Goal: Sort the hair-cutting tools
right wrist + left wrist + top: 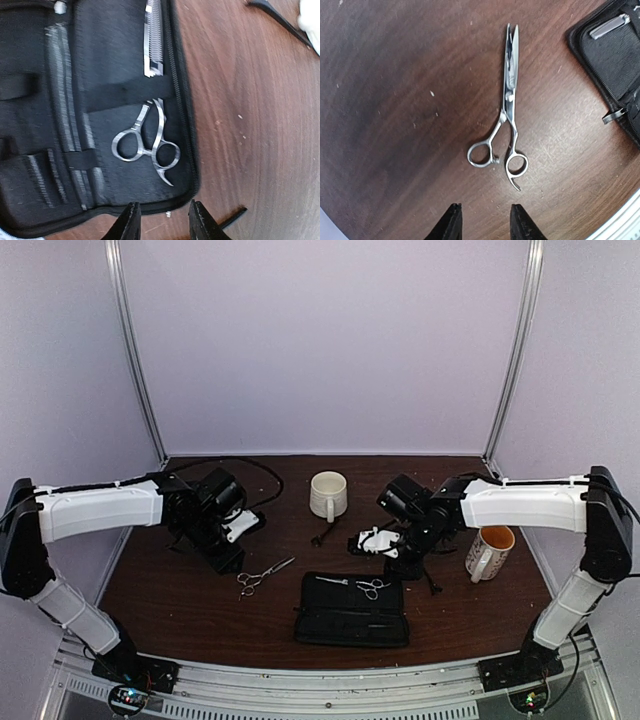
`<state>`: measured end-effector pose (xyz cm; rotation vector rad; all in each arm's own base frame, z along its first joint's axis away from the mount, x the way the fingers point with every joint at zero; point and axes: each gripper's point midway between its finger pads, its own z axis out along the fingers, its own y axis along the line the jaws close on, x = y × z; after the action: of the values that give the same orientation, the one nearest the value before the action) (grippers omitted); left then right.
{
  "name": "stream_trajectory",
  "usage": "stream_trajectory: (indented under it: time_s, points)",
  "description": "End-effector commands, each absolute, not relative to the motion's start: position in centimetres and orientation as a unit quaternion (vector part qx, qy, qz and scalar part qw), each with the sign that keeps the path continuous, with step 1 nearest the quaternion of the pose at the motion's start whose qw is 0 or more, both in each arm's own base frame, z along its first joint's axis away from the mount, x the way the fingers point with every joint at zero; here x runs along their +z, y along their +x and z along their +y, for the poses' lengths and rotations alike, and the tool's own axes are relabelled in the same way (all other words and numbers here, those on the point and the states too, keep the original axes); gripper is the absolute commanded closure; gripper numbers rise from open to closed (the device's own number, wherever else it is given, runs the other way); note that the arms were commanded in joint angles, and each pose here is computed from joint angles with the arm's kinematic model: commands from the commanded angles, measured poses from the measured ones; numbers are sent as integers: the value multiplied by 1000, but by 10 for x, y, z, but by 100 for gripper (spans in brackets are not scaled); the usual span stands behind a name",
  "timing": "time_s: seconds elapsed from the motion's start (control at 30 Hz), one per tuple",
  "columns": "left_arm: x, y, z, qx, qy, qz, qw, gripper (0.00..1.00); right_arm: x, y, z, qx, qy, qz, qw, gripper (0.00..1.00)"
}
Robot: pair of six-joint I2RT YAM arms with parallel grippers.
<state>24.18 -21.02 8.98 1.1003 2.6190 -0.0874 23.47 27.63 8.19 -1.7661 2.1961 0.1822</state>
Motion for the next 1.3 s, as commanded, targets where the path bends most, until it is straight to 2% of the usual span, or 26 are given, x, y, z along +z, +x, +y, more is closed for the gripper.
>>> stream_trajectory:
  time_s: [0.0, 0.13, 0.27, 0.4, 0.8, 0.97, 1.27]
  points:
    - [106, 256, -230, -68, 418, 888, 182, 62, 68, 255, 262, 8, -596, 786, 163, 65]
    - [90, 261, -227, -47, 409, 897, 165, 53, 52, 251, 261, 11, -599, 788, 141, 65]
    - [72, 263, -230, -45, 410, 900, 144, 51, 48, 256, 264, 11, -594, 792, 140, 65]
    - [55, 261, -233, -48, 416, 900, 118, 63, 49, 256, 266, 16, -594, 792, 140, 65]
    - [32, 266, -232, -32, 411, 906, 96, 72, 45, 255, 267, 23, -595, 793, 133, 65]
    - [24, 266, -230, -25, 409, 908, 86, 73, 43, 254, 266, 24, -596, 792, 128, 65]
    - [11, 269, -222, 1, 397, 915, 74, 83, 42, 253, 266, 26, -597, 792, 127, 65]
